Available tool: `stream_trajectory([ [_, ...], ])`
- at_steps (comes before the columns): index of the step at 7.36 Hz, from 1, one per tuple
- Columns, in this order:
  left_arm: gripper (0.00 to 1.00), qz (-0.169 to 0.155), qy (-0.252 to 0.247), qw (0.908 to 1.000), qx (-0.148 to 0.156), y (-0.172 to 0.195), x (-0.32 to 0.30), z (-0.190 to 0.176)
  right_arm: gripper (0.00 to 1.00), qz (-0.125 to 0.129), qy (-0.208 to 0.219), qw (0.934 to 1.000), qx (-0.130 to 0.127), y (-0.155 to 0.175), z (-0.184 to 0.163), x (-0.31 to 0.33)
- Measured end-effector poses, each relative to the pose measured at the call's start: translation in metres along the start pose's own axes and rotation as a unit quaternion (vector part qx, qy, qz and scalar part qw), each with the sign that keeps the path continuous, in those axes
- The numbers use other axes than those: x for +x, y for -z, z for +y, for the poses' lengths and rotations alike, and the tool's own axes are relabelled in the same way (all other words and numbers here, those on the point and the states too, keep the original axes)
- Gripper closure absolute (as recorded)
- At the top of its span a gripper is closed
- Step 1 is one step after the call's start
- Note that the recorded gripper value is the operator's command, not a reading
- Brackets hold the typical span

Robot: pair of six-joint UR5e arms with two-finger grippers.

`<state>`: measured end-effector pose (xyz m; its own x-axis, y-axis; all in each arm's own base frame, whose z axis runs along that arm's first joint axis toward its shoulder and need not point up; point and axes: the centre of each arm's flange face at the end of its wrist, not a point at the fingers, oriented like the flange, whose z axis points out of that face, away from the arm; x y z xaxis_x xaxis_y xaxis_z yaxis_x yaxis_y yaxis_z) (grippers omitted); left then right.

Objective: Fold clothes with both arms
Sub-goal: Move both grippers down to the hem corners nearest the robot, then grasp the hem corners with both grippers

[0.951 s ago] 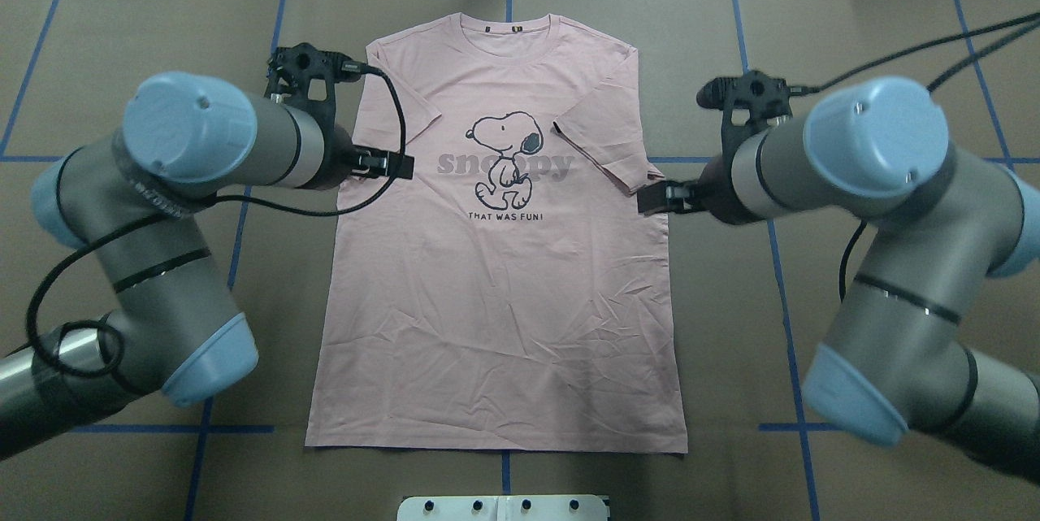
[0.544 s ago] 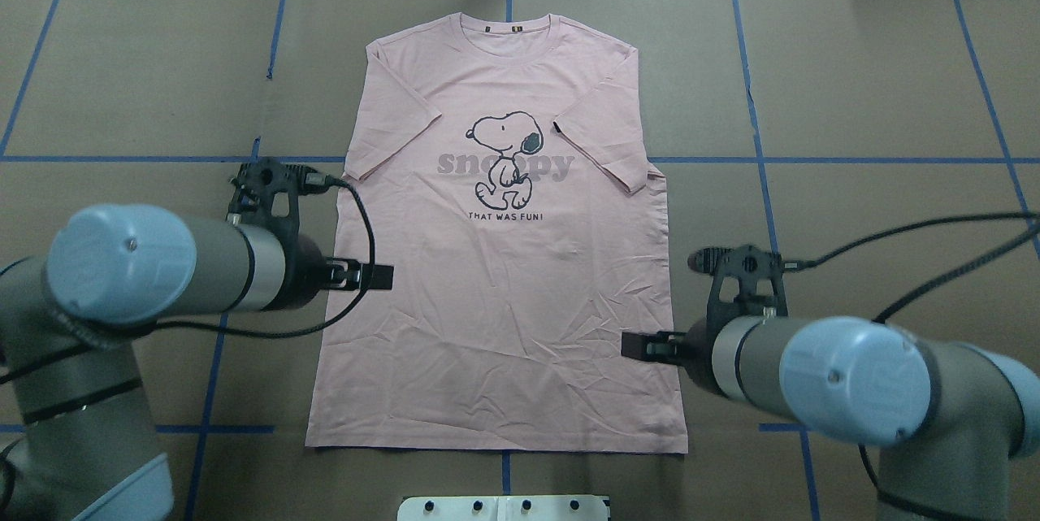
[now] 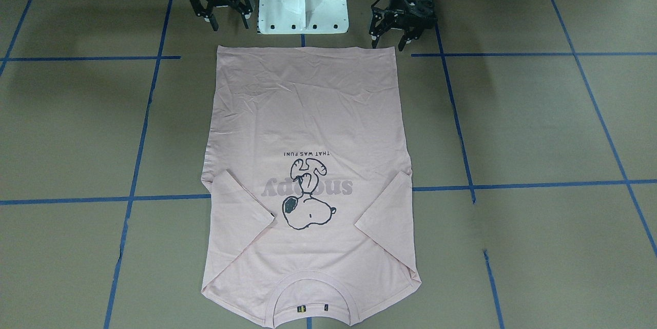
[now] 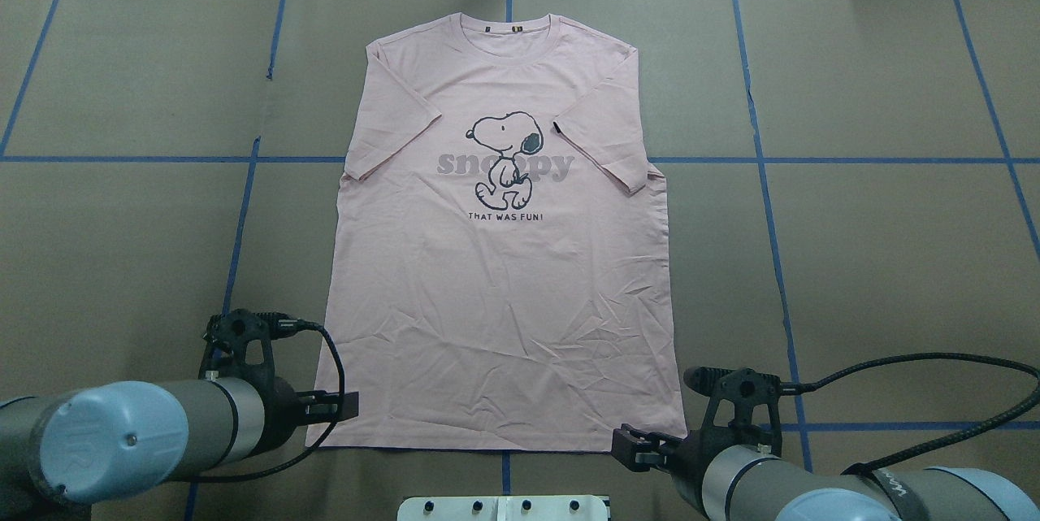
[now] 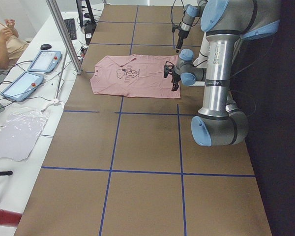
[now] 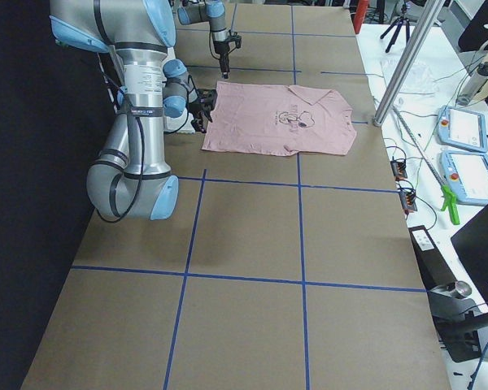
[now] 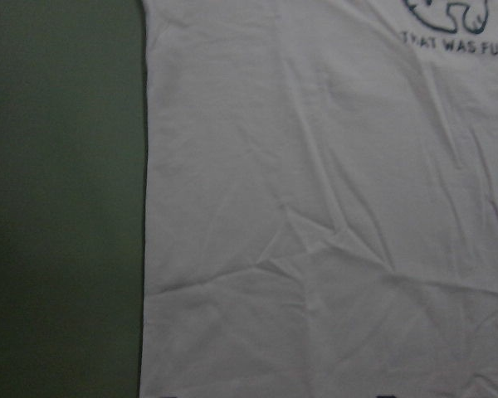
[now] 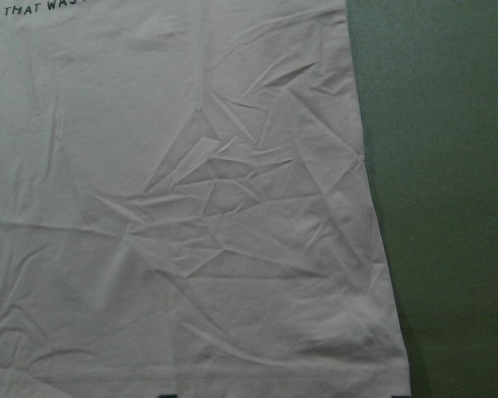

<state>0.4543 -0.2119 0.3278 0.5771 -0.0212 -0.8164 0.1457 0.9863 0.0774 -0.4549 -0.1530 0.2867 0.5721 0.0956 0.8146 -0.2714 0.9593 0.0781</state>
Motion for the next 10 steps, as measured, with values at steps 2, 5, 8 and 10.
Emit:
stream_trajectory([
  [2,0.39,-0.026,0.009,0.9996,-0.001,-0.023,-0.013,0.016,0.11,-0.001,0.0,1.0,0.002,0.0,0.003,0.0],
  [5,0.55,-0.036,0.008,0.9993,-0.003,-0.033,-0.017,0.022,0.1,-0.001,0.0,1.0,0.003,0.0,0.003,0.0],
  [8,0.55,-0.036,0.004,0.9993,-0.009,-0.035,-0.015,0.028,0.1,0.0,0.0,1.0,0.004,0.0,0.003,0.0],
  [10,0.61,-0.038,0.002,0.9992,-0.014,-0.038,-0.015,0.033,0.1,0.002,0.001,1.0,0.007,-0.001,0.002,0.002],
])
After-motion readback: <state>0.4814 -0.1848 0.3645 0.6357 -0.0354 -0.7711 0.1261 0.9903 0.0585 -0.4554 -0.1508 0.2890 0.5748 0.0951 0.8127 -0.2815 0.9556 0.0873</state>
